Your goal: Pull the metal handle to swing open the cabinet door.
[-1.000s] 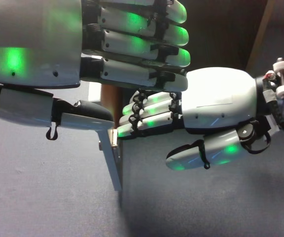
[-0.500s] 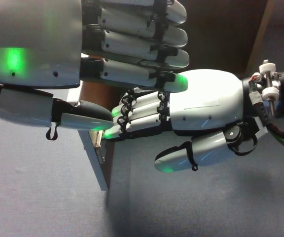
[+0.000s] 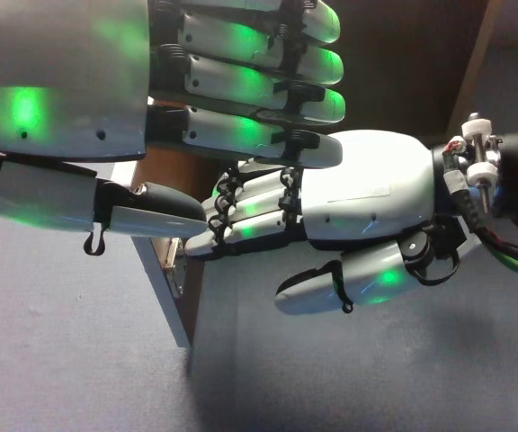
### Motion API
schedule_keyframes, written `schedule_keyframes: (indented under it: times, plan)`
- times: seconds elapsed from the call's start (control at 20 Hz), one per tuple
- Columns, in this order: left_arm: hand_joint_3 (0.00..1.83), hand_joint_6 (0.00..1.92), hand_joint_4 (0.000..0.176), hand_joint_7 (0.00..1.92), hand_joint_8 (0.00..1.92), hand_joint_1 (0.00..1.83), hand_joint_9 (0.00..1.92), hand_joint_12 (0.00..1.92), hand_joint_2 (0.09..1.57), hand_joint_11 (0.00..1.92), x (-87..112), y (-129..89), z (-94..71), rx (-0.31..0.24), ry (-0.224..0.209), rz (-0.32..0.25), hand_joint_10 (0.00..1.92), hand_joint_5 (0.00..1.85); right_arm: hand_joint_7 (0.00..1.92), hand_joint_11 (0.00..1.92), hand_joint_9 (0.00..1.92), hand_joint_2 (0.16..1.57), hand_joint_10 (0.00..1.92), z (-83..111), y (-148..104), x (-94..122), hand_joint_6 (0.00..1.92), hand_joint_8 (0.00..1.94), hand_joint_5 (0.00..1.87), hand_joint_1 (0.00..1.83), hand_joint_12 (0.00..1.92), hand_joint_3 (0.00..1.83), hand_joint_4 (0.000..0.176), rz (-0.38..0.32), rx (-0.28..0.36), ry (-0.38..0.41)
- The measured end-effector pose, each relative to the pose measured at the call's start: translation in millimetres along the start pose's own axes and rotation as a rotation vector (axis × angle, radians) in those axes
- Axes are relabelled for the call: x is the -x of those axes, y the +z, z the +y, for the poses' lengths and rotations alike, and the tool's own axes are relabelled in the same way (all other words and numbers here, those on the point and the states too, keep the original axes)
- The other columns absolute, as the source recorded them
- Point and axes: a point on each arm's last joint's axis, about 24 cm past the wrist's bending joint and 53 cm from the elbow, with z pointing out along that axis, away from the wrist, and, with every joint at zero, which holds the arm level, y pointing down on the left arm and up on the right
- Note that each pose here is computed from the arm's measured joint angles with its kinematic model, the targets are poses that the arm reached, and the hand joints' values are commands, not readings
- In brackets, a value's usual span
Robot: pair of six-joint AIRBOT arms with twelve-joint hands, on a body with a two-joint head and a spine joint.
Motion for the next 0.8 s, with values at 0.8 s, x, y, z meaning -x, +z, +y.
schedule_keyframes:
  times: [0.8]
  plan:
    - [0.03, 0.00, 0.000, 0.33, 0.00, 0.00, 0.30, 0.65, 1.57, 0.00, -0.1, 0, 0.0, 0.000, 0.000, 0.000, 0.00, 0.34, 0.27, 0.00, 0.25, 1.54, 0.00, -78.1, -46, 21, 0.00, 0.00, 0.23, 0.00, 0.74, 0.00, 0.000, -0.036, -0.294, 0.090]
